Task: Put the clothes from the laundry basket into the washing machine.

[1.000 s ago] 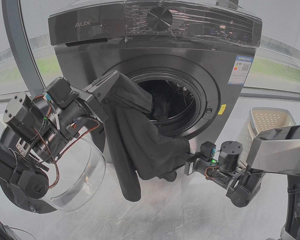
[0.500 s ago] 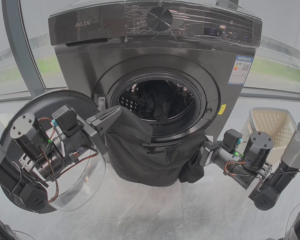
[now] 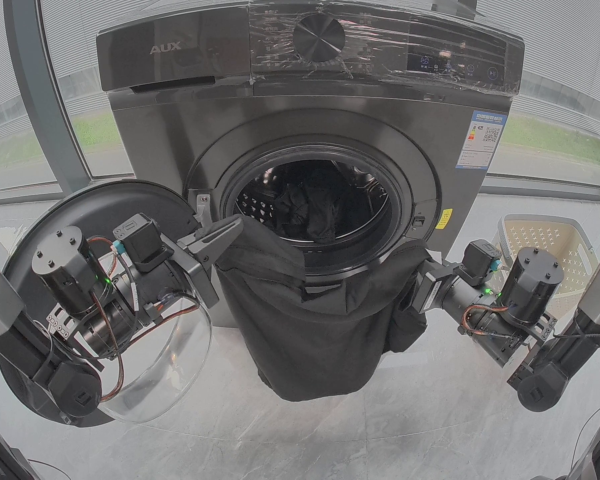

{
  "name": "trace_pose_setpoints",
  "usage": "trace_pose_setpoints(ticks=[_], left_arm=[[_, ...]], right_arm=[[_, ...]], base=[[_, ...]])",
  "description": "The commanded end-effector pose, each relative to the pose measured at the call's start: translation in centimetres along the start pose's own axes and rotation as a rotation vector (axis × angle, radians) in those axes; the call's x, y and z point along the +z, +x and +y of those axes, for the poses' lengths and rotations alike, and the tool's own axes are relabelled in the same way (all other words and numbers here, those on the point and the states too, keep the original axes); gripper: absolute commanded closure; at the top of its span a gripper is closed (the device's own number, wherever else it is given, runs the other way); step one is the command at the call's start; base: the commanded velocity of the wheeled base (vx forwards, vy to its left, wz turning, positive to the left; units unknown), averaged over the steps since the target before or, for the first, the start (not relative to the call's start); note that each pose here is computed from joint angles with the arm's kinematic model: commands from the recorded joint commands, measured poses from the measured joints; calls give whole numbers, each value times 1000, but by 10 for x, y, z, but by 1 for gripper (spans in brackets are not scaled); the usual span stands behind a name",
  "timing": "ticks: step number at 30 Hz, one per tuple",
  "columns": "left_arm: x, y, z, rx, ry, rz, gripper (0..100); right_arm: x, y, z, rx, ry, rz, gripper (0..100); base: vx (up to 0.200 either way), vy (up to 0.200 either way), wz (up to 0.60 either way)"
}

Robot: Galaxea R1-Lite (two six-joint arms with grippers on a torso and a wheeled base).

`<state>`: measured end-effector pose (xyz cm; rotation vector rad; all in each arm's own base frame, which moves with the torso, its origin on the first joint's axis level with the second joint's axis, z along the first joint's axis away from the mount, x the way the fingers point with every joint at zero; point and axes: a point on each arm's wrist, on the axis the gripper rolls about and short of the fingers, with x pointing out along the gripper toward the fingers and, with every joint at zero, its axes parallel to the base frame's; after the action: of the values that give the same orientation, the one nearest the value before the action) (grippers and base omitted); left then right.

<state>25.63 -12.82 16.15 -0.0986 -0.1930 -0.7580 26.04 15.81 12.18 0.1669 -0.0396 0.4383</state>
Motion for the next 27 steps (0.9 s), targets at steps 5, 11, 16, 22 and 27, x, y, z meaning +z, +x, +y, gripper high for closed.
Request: trace_pose_setpoints(ticks=[5, 11, 16, 22, 27], left_arm=[[4, 1, 11, 32, 13, -22, 100], [7, 3, 16, 47, 19, -38, 100], [12, 10, 24, 88, 30, -72, 100], [19, 15, 26, 124, 32, -109, 100], [25, 18, 28, 142, 37, -140, 100]], right_arm=[[9, 3, -22, -74, -4, -31, 100], [15, 1, -34, -114, -12, -47, 100], [20, 0, -38, -128, -16, -57, 100], [23, 1, -39, -129, -15, -69, 100], [26, 1, -45, -149, -20, -80, 100]], base=[[0, 0, 0], [0, 0, 0], [0, 0, 0], [0, 0, 0], [0, 0, 0]])
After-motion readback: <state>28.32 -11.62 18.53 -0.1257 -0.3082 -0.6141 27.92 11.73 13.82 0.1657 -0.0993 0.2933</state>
